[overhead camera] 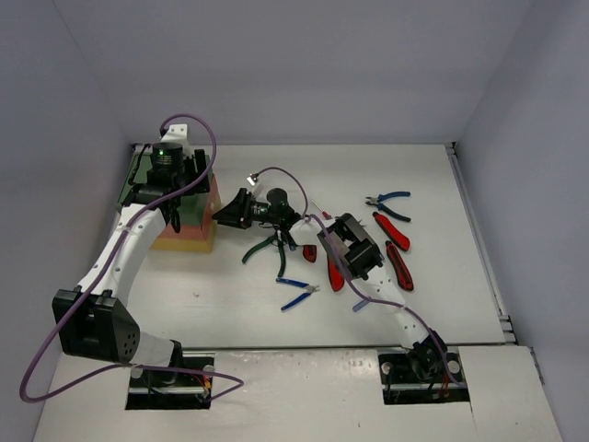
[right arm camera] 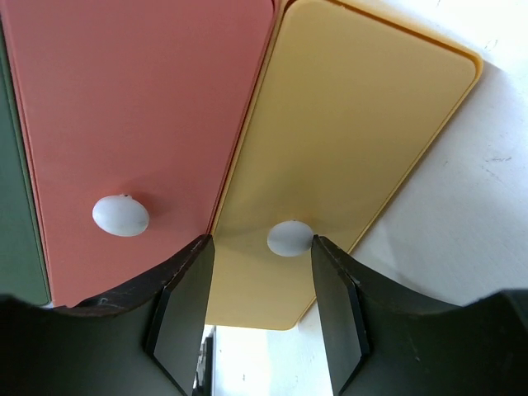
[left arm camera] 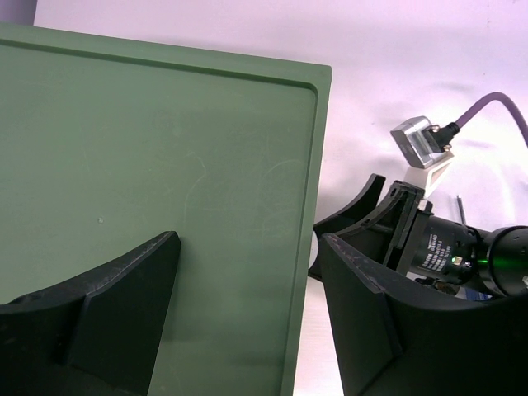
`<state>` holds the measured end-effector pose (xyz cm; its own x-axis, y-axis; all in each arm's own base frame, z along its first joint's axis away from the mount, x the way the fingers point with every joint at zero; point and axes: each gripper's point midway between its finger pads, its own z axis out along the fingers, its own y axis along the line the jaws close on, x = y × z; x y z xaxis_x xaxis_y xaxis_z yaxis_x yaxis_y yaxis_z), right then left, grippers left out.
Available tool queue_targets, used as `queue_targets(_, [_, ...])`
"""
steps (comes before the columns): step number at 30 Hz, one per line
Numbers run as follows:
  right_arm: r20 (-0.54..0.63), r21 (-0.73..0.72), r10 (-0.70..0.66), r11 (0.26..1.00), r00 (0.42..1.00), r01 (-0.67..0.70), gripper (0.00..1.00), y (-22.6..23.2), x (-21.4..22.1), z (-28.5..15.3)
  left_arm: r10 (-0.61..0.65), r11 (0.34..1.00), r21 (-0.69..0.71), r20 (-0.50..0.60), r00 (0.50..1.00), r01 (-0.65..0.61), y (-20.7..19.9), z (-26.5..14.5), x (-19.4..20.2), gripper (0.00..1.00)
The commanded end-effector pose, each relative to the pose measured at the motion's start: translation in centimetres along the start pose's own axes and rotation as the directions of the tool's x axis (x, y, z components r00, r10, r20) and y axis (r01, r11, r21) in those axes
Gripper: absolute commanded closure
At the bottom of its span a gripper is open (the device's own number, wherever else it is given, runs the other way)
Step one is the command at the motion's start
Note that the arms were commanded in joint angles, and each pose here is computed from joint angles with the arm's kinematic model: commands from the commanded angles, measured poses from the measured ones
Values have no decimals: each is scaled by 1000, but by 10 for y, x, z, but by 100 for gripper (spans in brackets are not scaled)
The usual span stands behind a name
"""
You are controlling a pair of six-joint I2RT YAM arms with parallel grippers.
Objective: Sort the tools into containers
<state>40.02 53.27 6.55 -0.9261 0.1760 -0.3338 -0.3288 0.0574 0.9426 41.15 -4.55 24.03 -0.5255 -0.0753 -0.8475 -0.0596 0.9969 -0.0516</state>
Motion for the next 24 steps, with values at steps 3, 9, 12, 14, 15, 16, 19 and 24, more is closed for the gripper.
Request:
queue_targets(3, [31,-144,-68,987,997,72,53,47,-11,11,-40,998,46,-63,997,43,-10,2,11,36])
queue_targets(9, [28,-144,-68,987,997,72,54,47,-8,13,-40,998,49,-66,997,43,-11,3,12,36])
queue_targets(12, [35,-148,-76,986,997,80,59,49,-9,15,-42,998,54,-67,997,46,-12,3,12,36])
queue_targets(14, [38,-153,-78,985,996,83,65,51,-11,16,-43,997,54,-69,997,46,-12,3,12,36])
queue_targets(15, [41,-155,-79,984,996,84,68,52,-12,16,-43,997,54,-69,997,46,-12,3,12,36])
queue_targets(16, [48,-156,-81,984,996,87,72,53,-14,16,-43,997,55,-67,997,47,-12,3,12,36])
queue_targets(19, [58,-153,-93,983,994,101,82,55,-17,15,-43,997,54,-68,997,47,-12,2,12,36])
queue_targets(24, [72,-137,-97,985,993,106,97,55,-24,7,-43,997,58,-61,997,47,-12,0,10,36])
